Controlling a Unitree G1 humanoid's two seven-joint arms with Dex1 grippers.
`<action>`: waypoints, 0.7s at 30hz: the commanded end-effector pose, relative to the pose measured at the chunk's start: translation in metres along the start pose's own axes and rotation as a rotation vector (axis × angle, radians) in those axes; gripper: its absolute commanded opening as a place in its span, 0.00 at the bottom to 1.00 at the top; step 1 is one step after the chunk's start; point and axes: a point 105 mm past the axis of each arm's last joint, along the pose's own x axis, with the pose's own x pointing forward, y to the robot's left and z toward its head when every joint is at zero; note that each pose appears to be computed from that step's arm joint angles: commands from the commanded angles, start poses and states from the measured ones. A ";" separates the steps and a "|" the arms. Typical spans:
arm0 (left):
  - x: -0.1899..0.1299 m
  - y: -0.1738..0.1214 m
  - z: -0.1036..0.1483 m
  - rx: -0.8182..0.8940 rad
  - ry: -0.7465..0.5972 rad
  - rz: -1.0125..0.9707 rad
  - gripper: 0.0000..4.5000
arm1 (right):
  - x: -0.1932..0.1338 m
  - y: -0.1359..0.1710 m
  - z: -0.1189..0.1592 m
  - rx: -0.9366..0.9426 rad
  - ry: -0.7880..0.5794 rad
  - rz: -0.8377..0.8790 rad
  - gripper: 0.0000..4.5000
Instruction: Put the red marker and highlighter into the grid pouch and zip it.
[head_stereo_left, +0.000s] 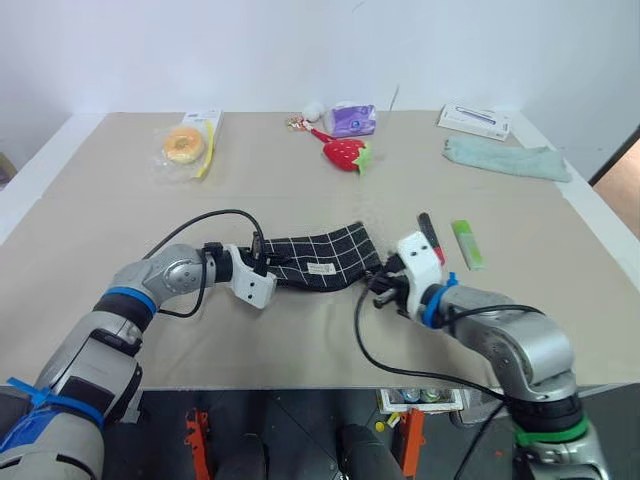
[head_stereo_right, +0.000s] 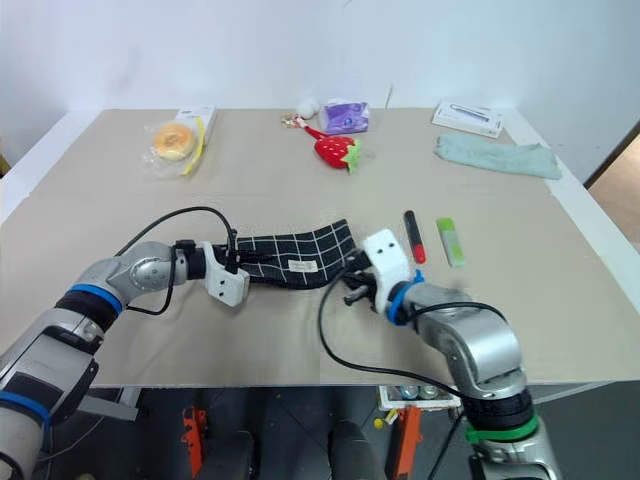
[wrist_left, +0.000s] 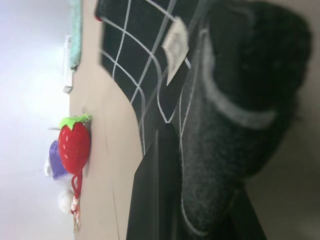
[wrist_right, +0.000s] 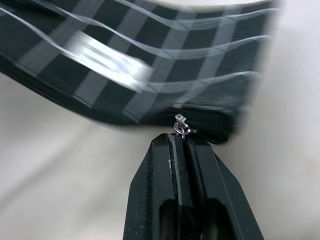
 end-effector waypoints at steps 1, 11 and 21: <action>0.006 0.018 0.013 -0.043 -0.060 0.101 0.00 | 0.004 0.016 -0.010 -0.004 0.027 0.039 0.01; -0.001 0.035 0.021 -0.082 -0.104 0.186 0.00 | -0.002 -0.021 -0.031 0.003 0.088 -0.116 0.01; -0.004 0.041 0.022 -0.097 -0.108 0.211 0.00 | -0.010 -0.009 -0.017 -0.006 0.035 -0.021 0.01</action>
